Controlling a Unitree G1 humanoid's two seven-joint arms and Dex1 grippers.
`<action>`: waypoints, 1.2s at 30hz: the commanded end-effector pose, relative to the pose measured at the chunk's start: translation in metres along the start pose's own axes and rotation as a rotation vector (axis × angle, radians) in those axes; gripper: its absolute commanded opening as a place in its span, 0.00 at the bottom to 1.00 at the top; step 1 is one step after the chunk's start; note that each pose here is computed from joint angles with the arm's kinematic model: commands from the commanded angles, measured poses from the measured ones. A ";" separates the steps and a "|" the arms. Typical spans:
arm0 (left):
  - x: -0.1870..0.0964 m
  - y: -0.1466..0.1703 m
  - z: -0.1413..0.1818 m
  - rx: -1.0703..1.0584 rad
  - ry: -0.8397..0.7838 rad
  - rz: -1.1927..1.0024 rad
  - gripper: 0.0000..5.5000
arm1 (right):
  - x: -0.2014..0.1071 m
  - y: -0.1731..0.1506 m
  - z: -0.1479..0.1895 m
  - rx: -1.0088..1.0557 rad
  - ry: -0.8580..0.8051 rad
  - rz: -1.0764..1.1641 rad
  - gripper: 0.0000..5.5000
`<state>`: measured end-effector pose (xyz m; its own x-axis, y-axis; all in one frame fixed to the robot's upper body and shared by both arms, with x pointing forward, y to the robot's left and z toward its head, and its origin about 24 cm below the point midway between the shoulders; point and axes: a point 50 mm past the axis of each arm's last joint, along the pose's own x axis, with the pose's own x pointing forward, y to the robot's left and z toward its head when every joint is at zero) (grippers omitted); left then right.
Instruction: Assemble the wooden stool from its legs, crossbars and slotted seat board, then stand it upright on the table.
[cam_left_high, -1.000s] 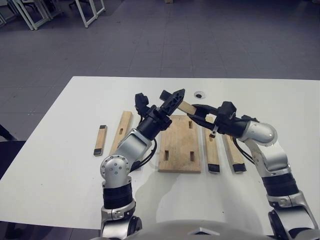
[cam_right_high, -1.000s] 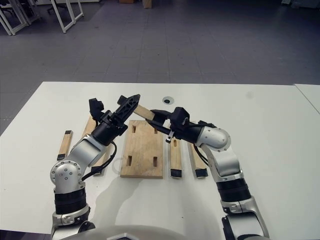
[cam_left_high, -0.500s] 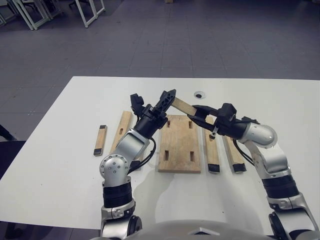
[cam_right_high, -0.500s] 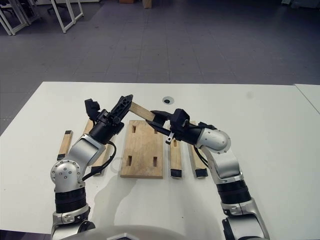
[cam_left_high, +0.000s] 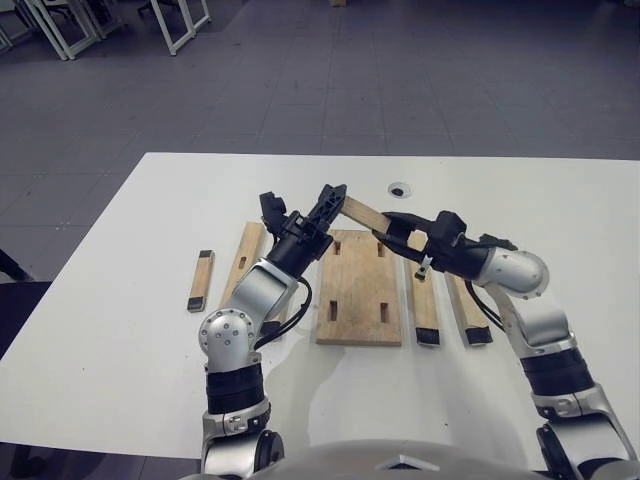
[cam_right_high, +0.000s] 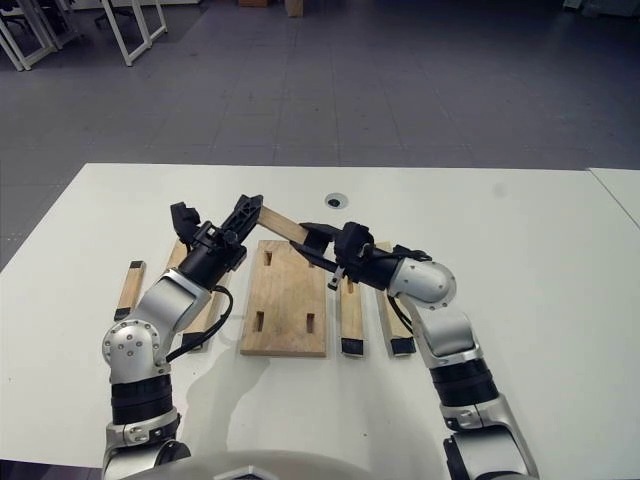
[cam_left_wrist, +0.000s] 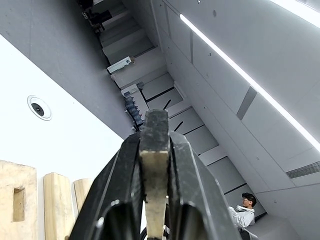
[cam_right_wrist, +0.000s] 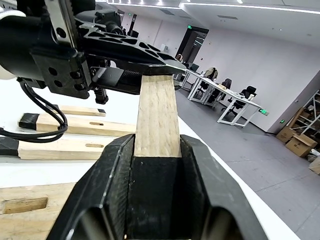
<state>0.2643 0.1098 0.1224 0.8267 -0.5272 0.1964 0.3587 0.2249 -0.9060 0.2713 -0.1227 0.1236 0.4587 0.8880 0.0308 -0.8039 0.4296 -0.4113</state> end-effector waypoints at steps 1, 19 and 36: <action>0.000 0.005 0.006 -0.009 -0.020 0.046 0.08 | 0.001 0.005 0.000 -0.071 -0.004 0.041 0.32; -0.081 0.043 0.102 0.798 -0.144 0.622 0.08 | -0.044 0.007 -0.031 0.374 0.196 -0.239 0.54; -0.091 0.033 0.128 0.818 -0.247 0.610 0.08 | -0.051 0.019 -0.042 0.359 0.313 -0.209 0.54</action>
<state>0.2568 0.2705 0.1236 0.9996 0.0183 -0.0222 -0.0258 0.9095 -0.4148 0.2471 -0.1658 0.0739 0.6770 0.7080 -0.2010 -0.7309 0.6789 -0.0704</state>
